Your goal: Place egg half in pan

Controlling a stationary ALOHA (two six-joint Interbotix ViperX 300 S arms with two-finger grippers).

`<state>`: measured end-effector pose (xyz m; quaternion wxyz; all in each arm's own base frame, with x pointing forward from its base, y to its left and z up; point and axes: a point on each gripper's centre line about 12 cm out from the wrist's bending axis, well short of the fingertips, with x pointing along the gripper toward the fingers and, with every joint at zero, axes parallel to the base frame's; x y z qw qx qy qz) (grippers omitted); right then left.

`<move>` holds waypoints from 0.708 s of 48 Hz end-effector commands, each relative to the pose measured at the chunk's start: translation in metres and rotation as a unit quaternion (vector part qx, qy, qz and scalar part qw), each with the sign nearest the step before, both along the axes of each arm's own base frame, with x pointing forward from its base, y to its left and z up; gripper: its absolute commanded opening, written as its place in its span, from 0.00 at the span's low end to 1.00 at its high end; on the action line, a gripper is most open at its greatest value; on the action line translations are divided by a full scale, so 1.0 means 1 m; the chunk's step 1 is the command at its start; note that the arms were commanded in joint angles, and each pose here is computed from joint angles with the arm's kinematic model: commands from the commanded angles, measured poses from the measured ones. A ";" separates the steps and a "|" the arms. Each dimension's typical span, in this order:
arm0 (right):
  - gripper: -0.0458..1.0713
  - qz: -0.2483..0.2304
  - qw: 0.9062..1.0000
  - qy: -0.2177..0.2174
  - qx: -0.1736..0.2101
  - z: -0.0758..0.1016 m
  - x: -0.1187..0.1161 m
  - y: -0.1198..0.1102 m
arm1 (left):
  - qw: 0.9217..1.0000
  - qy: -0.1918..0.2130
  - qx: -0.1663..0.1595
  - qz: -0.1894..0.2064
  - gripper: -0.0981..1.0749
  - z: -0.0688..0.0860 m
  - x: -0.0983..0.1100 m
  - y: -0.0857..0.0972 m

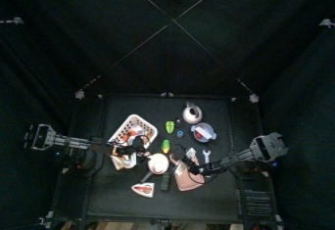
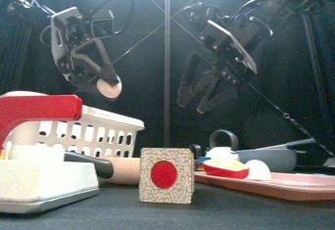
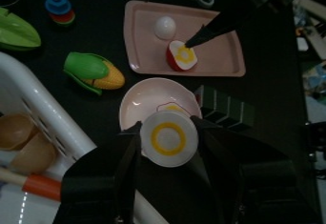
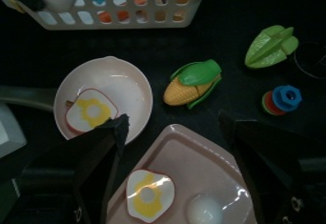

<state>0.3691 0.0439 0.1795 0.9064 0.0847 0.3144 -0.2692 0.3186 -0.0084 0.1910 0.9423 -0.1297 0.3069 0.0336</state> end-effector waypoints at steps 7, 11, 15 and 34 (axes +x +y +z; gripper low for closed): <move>0.98 -0.008 1.000 -0.019 -0.004 0.017 -0.003 0.001 | 1.000 0.010 0.020 -0.015 0.64 -0.007 0.032 -0.001; 0.98 -0.006 1.000 -0.017 -0.004 0.016 -0.004 0.001 | 0.999 0.021 0.030 -0.020 0.64 -0.015 0.040 0.000; 0.98 -0.005 1.000 -0.015 -0.005 0.014 -0.005 0.002 | 0.998 0.034 0.039 -0.024 0.64 -0.023 0.046 0.001; 0.98 0.001 1.000 -0.013 -0.006 0.013 -0.008 0.005 | 0.996 0.079 0.048 -0.017 0.73 -0.043 0.048 0.003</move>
